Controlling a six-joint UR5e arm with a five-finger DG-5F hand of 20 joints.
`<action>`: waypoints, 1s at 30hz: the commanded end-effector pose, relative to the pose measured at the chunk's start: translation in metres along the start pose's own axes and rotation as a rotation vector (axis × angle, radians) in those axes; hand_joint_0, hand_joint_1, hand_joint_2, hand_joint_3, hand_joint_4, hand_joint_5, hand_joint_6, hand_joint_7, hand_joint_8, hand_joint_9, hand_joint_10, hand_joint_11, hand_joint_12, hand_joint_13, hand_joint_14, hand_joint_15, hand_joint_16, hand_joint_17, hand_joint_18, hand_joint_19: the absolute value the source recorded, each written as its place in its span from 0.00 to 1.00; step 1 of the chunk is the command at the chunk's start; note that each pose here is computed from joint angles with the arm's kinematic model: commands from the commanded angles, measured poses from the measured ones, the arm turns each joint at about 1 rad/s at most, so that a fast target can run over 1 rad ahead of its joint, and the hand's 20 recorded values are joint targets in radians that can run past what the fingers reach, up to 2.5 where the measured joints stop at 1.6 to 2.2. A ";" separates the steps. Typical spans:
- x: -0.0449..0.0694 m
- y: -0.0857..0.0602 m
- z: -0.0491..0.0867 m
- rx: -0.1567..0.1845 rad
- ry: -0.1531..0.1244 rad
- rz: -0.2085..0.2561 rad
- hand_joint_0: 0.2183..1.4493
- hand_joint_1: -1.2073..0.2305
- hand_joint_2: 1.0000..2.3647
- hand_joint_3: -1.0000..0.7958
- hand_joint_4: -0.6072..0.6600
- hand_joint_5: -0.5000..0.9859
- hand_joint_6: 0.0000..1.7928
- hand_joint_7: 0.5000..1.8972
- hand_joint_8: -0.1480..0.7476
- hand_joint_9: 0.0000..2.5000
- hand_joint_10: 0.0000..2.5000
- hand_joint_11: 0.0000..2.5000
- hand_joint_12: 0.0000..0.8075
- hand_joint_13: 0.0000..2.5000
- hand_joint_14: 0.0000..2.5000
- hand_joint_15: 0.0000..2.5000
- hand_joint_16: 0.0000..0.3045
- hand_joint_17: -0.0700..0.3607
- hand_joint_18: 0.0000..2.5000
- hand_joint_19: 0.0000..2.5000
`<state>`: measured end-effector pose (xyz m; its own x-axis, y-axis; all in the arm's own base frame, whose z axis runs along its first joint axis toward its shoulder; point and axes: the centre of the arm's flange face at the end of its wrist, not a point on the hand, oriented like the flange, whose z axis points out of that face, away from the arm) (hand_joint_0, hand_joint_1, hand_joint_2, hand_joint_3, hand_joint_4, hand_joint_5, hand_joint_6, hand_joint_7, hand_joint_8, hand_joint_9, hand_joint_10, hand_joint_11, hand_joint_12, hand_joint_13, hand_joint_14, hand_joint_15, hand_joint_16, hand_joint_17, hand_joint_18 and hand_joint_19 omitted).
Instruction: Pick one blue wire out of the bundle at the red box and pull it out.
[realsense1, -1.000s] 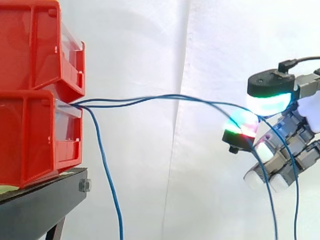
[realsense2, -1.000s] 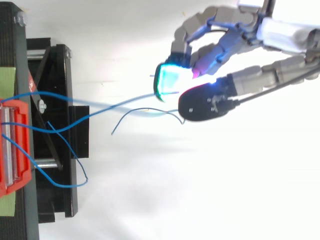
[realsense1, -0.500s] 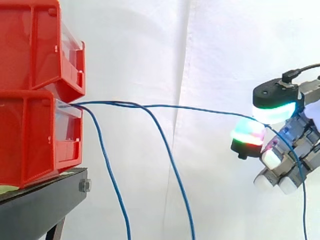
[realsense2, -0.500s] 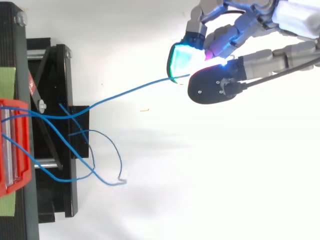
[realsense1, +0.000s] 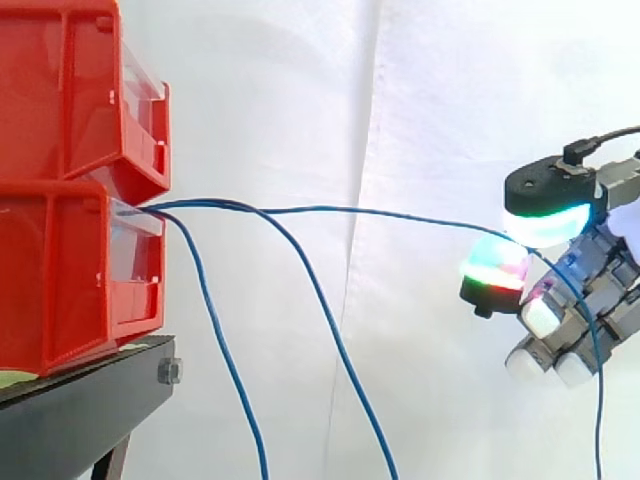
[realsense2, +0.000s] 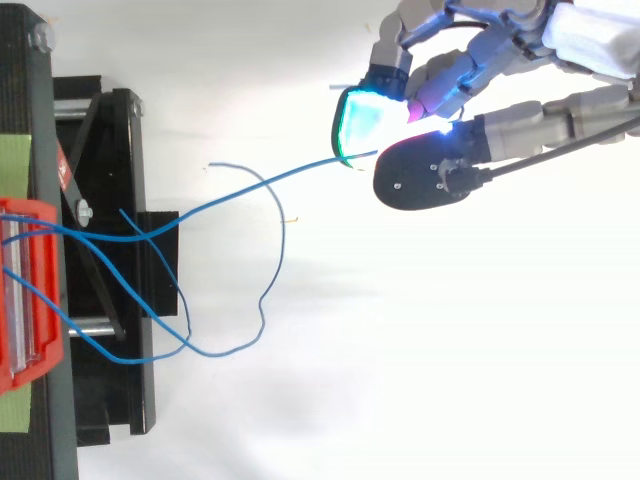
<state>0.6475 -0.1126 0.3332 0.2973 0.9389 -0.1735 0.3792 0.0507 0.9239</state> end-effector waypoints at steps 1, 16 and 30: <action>0.000 0.000 0.000 -0.004 0.000 0.001 0.29 0.26 0.03 0.52 0.46 0.29 0.49 0.32 0.45 0.36 0.01 0.14 0.52 0.21 0.00 0.13 0.25 0.56 0.16 0.21; -0.001 0.000 0.001 -0.004 0.000 0.002 0.29 0.26 0.03 0.51 0.46 0.29 0.49 0.30 0.45 0.39 0.01 0.16 0.51 0.22 0.01 0.13 0.25 0.55 0.18 0.21; -0.002 0.000 0.001 -0.005 -0.003 0.003 0.29 0.26 0.04 0.51 0.46 0.29 0.49 0.30 0.45 0.39 0.01 0.16 0.51 0.23 0.01 0.14 0.25 0.56 0.18 0.21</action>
<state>0.6479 -0.1140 0.3335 0.2999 0.9383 -0.1720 0.3745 0.0500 0.9259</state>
